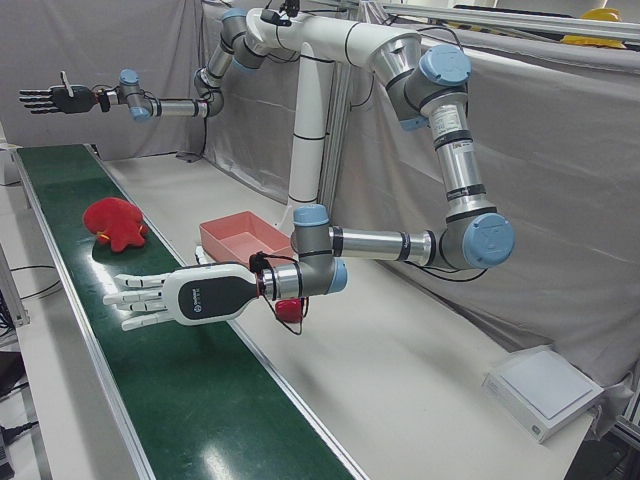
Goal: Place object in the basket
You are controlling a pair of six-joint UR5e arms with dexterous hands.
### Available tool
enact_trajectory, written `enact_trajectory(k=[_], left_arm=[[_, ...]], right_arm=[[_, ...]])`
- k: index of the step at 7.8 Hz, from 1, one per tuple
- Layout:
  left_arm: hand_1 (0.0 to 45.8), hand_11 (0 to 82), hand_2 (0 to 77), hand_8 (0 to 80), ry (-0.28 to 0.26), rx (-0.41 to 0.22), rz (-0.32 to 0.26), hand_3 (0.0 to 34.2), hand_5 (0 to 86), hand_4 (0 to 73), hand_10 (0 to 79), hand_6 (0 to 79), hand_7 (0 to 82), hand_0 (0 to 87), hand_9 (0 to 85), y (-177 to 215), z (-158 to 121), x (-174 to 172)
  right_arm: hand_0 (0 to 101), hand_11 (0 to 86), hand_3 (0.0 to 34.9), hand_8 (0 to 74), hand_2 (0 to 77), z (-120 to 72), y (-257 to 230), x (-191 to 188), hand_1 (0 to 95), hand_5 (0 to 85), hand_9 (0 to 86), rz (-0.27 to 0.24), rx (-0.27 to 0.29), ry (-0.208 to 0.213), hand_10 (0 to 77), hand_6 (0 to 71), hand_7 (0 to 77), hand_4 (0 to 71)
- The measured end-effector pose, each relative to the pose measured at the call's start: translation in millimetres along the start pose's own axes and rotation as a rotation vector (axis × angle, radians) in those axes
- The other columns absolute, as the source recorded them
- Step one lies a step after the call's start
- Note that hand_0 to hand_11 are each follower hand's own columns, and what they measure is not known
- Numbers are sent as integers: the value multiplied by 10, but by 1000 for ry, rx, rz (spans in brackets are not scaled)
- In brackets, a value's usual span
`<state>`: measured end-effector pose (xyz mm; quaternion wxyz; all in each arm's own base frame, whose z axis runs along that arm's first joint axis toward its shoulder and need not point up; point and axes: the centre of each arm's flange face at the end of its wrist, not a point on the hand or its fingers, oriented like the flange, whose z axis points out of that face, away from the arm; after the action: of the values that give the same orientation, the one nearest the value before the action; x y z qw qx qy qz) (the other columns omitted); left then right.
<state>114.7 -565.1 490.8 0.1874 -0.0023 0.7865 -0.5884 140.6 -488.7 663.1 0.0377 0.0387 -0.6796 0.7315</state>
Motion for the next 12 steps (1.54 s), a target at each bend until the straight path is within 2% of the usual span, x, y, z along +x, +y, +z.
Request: enact_trajectory(k=[12], left_arm=[[158,5,5,93,3,-4,-4,1,196,82,0,22,33,613,147,19,8,13]], right_arm=[[1,0,0,0,11,0,3,0,0,0,0,0,-1,0,0,0,5,0]])
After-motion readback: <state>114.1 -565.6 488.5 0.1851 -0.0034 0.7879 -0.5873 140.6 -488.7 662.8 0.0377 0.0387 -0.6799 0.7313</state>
